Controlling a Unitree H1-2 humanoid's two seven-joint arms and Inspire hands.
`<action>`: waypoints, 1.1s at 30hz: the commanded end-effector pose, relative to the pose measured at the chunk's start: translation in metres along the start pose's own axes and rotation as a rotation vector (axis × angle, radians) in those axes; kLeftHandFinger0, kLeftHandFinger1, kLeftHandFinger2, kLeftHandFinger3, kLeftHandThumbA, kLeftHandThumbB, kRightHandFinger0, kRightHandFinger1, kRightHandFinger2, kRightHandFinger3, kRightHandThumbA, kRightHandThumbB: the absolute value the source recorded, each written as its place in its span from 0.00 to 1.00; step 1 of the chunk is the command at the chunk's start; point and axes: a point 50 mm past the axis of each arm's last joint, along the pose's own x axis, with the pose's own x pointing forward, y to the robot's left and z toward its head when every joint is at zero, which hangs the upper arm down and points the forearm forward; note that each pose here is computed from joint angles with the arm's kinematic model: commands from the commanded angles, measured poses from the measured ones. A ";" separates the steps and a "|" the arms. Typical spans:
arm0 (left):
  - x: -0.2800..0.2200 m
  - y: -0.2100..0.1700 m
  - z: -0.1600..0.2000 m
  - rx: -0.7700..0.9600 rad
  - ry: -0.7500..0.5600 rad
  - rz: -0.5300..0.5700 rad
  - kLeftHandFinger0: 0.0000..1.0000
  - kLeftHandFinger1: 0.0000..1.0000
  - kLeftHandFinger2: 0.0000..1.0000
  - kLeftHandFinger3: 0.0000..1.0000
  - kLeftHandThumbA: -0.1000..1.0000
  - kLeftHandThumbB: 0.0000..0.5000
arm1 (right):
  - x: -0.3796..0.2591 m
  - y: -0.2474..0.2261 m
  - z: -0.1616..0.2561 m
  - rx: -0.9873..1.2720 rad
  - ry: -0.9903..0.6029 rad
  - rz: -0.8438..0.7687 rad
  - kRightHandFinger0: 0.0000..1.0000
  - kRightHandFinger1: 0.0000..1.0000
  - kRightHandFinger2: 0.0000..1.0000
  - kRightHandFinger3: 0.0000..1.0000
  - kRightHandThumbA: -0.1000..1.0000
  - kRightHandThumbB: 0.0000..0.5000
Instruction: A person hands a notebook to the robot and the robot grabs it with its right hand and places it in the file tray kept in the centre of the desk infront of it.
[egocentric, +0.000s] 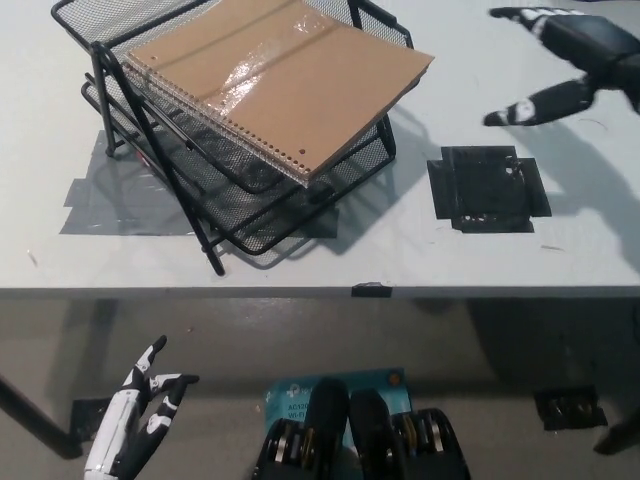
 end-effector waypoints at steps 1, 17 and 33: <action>0.020 0.009 0.029 0.011 -0.115 -0.038 0.76 0.71 0.67 1.00 0.83 0.77 | -0.278 -0.274 0.124 0.095 -0.480 -0.210 1.00 1.00 1.00 1.00 1.00 1.00; 0.028 -0.006 0.036 -0.003 -0.150 -0.050 0.82 0.90 0.91 1.00 0.95 0.79 | -0.241 -0.043 0.172 0.573 -0.949 -0.807 1.00 1.00 1.00 1.00 1.00 1.00; 0.022 -0.007 0.030 -0.004 -0.176 -0.029 1.00 1.00 1.00 1.00 1.00 0.88 | -0.254 0.144 0.168 1.133 -0.594 -0.707 1.00 1.00 1.00 1.00 1.00 0.77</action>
